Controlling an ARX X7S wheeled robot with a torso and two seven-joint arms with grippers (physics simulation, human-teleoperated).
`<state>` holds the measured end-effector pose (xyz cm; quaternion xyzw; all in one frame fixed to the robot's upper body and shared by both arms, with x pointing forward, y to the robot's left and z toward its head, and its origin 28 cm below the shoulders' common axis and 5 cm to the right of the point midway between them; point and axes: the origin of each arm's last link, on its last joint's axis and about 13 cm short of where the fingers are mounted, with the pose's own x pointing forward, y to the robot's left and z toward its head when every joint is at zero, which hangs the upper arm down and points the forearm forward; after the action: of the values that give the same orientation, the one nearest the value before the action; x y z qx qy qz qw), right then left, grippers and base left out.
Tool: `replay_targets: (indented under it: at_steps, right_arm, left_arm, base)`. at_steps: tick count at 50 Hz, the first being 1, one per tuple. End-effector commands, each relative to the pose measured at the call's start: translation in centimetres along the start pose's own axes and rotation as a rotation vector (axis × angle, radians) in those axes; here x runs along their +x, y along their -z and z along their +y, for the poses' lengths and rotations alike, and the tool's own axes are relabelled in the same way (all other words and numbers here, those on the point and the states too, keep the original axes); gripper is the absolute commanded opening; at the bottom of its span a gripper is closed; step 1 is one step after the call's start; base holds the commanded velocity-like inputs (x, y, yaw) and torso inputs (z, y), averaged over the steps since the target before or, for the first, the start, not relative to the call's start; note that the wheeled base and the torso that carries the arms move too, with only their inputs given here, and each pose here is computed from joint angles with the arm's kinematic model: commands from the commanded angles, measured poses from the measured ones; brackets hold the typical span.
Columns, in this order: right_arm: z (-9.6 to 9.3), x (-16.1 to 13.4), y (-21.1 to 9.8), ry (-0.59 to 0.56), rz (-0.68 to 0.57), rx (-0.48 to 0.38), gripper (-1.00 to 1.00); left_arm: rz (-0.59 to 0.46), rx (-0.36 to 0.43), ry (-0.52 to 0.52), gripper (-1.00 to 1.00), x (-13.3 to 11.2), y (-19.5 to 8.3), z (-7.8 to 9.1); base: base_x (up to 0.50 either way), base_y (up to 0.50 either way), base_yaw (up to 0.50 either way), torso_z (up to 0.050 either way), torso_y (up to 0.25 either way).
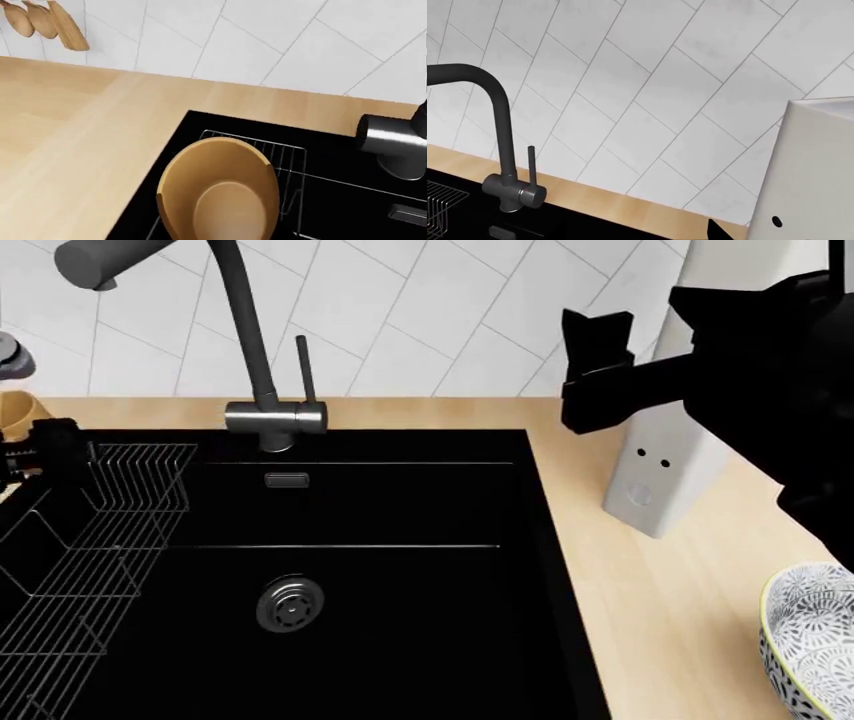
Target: Pick the cup and bowl from the sink and place them on the counter for drying.
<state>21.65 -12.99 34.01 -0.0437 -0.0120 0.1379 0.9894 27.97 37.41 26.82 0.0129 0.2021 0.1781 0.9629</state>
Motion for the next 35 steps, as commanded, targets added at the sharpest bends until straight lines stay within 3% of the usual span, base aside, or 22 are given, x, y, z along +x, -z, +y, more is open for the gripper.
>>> replay_targets:
  at_steps: [1, 10, 18, 25, 35]
  right_arm:
    - [0.0, 0.2, 0.1, -0.02, -0.015, 0.02, 1.0]
    - [0.0, 0.1, 0.6, -0.019, -0.01, 0.029, 1.0]
    - [-0.1, 0.2, 0.5, -0.023, -0.011, 0.024, 1.0]
    - [0.0, 0.2, 0.9, -0.024, -0.004, 0.033, 1.0]
    - [0.0, -0.2, 1.1, -0.02, -0.017, 0.04, 1.0]
  left_arm:
    - [-0.004, -0.079, -0.17, -1.0, -0.2, -0.6, 3.0]
    - [-0.005, -0.125, -0.324, -1.0, -2.6, -1.0, 6.6]
    - [0.021, -0.177, -0.433, -1.0, -2.5, -0.8, 8.9]
    - [0.08, -0.135, -0.453, -1.0, -2.0, 0.3, 10.0]
    - [0.105, -0.131, -0.477, -1.0, -1.2, 0.8, 10.0]
  base:
    - [0.0, 0.0, 0.0, 0.0, 0.0]
    - [0.0, 0.0, 0.0, 0.0, 0.0]
    - [0.0, 0.0, 0.0, 0.0, 0.0]
    - [0.0, 0.0, 0.0, 0.0, 0.0]
    - [0.0, 0.0, 0.0, 0.0, 0.001]
